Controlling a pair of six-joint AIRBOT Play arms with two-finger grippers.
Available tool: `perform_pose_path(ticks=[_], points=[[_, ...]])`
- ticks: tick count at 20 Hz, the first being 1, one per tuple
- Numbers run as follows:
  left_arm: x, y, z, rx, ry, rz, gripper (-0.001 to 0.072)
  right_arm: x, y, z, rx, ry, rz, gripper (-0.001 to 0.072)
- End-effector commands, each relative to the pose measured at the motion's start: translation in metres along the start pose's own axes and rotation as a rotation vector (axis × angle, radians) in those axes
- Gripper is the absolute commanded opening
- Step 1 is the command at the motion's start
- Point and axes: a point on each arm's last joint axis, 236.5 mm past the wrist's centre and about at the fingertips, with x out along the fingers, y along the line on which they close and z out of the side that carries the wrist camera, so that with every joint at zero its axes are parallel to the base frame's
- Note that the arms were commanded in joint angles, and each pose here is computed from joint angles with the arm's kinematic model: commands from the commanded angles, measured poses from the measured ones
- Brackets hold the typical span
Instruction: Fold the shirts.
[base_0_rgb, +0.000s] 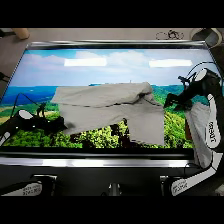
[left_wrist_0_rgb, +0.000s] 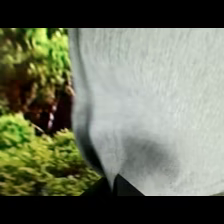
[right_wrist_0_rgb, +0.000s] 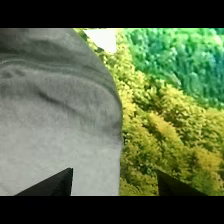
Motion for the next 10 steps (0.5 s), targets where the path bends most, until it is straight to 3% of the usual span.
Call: perform_pose_path(ticks=[1, 3, 5, 7, 10], points=[[-0.016, -0.017, 0.005, 0.025, -0.055, -0.04, 0.0027, 0.035, 0.001, 0.014, -0.054, 0.003, 0.002, 0.0546], [-0.026, -0.023, 0.008, 0.041, -0.087, -0.05, 0.0028, 0.05, 0.004, 0.021, -0.072, -0.006, -0.001, 0.0521], [-0.035, -0.028, 0.01, 0.056, -0.115, -0.058, 0.0028, 0.06, 0.012, 0.031, -0.097, -0.036, -0.004, 0.0317], [-0.049, -0.037, 0.018, 0.099, -0.159, -0.07, 0.0027, 0.059, 0.027, 0.044, -0.118, -0.092, 0.006, 0.0029], [-0.13, -0.073, 0.065, 0.251, -0.396, -0.065, 0.0025, -0.009, 0.06, 0.058, -0.156, -0.224, 0.059, 0.0025]])
